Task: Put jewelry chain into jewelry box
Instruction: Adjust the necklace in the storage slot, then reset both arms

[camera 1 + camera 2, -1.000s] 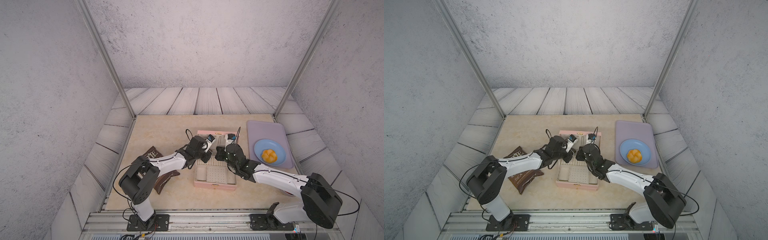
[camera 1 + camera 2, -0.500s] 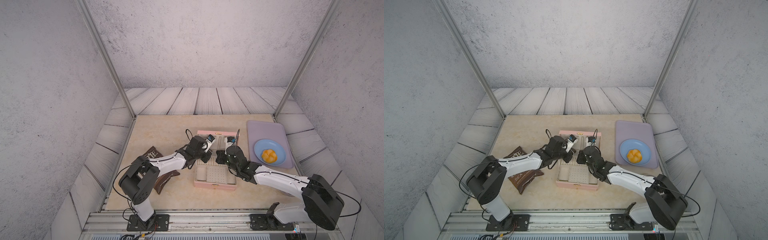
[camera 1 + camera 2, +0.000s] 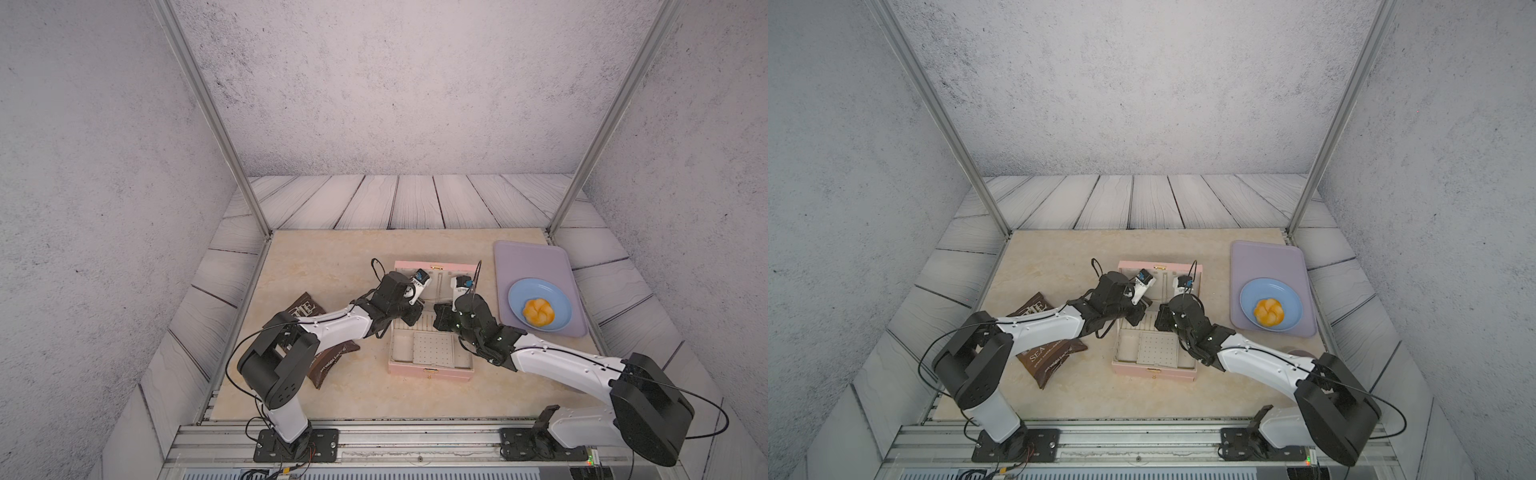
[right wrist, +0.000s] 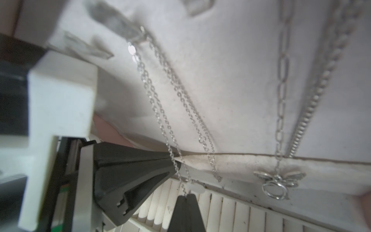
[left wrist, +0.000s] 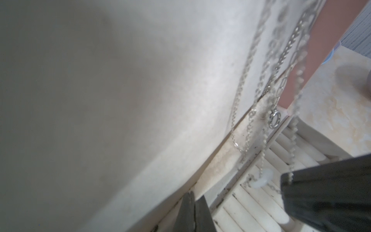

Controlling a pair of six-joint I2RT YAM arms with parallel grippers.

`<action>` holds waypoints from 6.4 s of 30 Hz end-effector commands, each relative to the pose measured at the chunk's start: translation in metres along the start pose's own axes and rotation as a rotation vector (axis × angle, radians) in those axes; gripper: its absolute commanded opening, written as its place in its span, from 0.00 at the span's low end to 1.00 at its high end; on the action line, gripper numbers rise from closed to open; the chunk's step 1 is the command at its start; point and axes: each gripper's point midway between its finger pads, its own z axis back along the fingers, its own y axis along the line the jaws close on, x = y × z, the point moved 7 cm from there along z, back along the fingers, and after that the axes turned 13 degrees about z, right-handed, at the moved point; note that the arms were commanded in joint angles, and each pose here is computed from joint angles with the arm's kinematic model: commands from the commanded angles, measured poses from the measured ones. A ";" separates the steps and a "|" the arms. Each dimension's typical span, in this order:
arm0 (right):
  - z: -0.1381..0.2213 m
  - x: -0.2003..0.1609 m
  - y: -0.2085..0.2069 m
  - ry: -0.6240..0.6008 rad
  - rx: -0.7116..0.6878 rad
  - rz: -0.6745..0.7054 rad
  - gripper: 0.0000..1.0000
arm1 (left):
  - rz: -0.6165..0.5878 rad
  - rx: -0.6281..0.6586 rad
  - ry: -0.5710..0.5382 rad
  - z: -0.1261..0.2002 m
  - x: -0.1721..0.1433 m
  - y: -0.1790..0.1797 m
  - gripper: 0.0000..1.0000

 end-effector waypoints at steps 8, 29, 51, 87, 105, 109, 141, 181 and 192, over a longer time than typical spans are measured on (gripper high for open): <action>-0.008 -0.006 -0.002 0.027 -0.014 0.008 0.00 | 0.001 -0.060 -0.086 0.010 0.022 -0.012 0.00; 0.050 0.012 -0.024 -0.124 -0.133 0.135 0.44 | -0.002 -0.077 -0.084 0.010 0.022 -0.014 0.00; -0.011 0.022 -0.016 -0.104 -0.182 0.156 0.30 | -0.010 -0.087 -0.086 0.012 0.024 -0.015 0.00; -0.014 0.046 -0.012 -0.158 -0.155 0.158 0.00 | -0.033 -0.130 -0.080 0.013 0.023 -0.019 0.00; -0.002 0.055 -0.008 -0.201 -0.120 0.145 0.00 | -0.064 -0.157 -0.076 0.014 0.022 -0.022 0.00; -0.009 0.051 -0.010 -0.187 -0.128 0.147 0.00 | -0.073 -0.181 -0.080 0.015 0.021 -0.024 0.00; -0.014 0.030 -0.023 -0.140 -0.191 0.133 0.19 | -0.081 -0.184 -0.092 0.017 0.023 -0.025 0.00; 0.083 0.017 -0.022 -0.113 0.004 0.210 0.67 | 0.084 -0.174 -0.193 0.105 0.016 -0.030 0.41; 0.062 0.012 -0.031 -0.108 -0.060 0.130 0.59 | 0.346 -0.076 -0.147 0.118 -0.026 0.001 0.49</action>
